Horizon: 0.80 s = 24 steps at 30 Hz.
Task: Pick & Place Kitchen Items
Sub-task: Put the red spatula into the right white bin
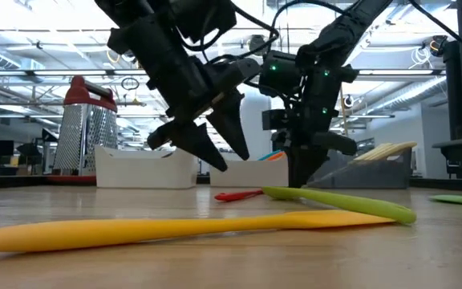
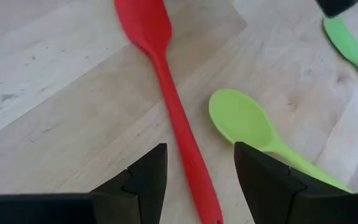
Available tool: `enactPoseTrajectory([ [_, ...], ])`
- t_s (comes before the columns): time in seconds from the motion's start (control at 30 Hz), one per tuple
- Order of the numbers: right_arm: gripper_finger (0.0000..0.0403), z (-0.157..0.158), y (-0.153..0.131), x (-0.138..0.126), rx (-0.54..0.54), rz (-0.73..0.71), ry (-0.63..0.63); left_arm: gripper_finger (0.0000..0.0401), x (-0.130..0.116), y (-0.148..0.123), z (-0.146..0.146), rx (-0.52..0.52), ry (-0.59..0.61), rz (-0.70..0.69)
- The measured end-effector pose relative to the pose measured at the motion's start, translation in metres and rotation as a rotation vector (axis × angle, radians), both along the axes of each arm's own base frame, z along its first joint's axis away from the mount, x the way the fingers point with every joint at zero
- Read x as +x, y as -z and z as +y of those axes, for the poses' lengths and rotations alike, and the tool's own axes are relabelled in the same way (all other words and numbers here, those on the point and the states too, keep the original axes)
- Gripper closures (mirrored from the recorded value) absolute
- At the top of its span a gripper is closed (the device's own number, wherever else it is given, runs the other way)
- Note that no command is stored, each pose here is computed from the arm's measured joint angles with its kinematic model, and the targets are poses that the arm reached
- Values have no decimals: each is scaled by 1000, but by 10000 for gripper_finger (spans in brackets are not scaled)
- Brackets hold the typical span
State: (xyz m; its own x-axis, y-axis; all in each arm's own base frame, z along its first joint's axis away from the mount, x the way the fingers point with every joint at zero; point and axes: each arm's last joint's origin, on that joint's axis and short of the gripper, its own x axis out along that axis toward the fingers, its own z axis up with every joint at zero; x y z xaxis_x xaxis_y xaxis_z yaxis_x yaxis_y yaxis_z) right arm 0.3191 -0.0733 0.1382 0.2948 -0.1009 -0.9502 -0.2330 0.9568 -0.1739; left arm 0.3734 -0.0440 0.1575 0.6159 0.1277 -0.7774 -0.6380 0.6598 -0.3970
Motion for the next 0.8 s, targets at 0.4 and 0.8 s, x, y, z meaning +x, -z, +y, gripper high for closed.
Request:
enactPoseTrajectory([
  [0.4, 287, -17, 4, 4, 34, -59, 5, 210, 0, 0, 1, -6, 1, 3],
  [0.8, 298, -12, 17, 14, 76, -98, -14, 210, 1, 10, 2, -7, -1, 32],
])
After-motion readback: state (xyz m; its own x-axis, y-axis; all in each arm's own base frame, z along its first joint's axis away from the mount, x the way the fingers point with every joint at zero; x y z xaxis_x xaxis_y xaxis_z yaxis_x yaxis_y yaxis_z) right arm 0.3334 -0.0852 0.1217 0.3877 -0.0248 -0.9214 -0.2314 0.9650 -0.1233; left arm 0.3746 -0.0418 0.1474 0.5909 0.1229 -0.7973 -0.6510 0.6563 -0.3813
